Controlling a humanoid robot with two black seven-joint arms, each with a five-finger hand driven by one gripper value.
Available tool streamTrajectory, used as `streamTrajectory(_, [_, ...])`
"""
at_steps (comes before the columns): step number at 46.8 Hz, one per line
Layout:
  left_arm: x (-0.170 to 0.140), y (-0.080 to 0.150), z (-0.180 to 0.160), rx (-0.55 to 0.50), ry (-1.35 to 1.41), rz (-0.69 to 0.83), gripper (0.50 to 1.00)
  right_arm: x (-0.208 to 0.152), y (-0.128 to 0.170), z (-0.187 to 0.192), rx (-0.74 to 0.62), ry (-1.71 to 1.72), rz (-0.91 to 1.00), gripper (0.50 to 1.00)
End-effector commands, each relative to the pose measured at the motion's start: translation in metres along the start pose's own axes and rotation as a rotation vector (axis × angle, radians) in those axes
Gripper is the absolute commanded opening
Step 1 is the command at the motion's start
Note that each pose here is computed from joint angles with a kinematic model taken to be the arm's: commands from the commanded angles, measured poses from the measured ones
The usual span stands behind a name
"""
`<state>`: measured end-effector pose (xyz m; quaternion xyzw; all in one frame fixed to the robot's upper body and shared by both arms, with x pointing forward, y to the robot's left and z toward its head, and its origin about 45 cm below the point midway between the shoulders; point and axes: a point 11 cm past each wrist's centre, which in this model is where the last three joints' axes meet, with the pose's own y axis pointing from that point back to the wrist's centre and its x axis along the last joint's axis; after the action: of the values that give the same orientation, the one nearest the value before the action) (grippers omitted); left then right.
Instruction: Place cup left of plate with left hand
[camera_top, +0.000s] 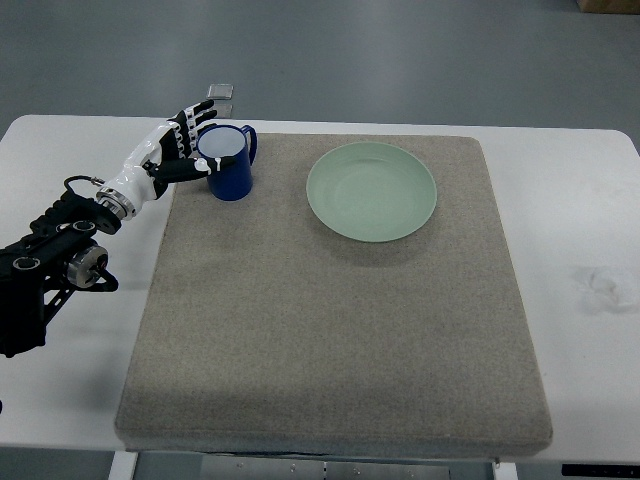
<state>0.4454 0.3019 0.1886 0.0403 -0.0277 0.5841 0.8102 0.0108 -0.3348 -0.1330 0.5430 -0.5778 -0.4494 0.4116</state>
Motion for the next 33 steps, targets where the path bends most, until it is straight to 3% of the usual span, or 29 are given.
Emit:
streamTrajectory(1, [0.0, -0.001, 0.003, -0.008, 0.005, -0.002, 0.994, 0.0, 0.0, 0.0, 0.0, 0.0, 0.001, 0.932])
streamTrajectory(18, [0.001, -0.005, 0.035, -0.114, 0.092, -0.009, 0.996, 0.0, 0.0, 0.0, 0.0, 0.0, 0.0, 0.932])
streamTrajectory(27, [0.026, -0.007, 0.068, -0.227, 0.229, 0.046, 0.996, 0.0, 0.0, 0.0, 0.0, 0.0, 0.001, 0.932])
streamTrajectory(33, [0.038, -0.007, 0.071, -0.252, 0.302, 0.114, 0.996, 0.0, 0.0, 0.0, 0.0, 0.0, 0.001, 0.932])
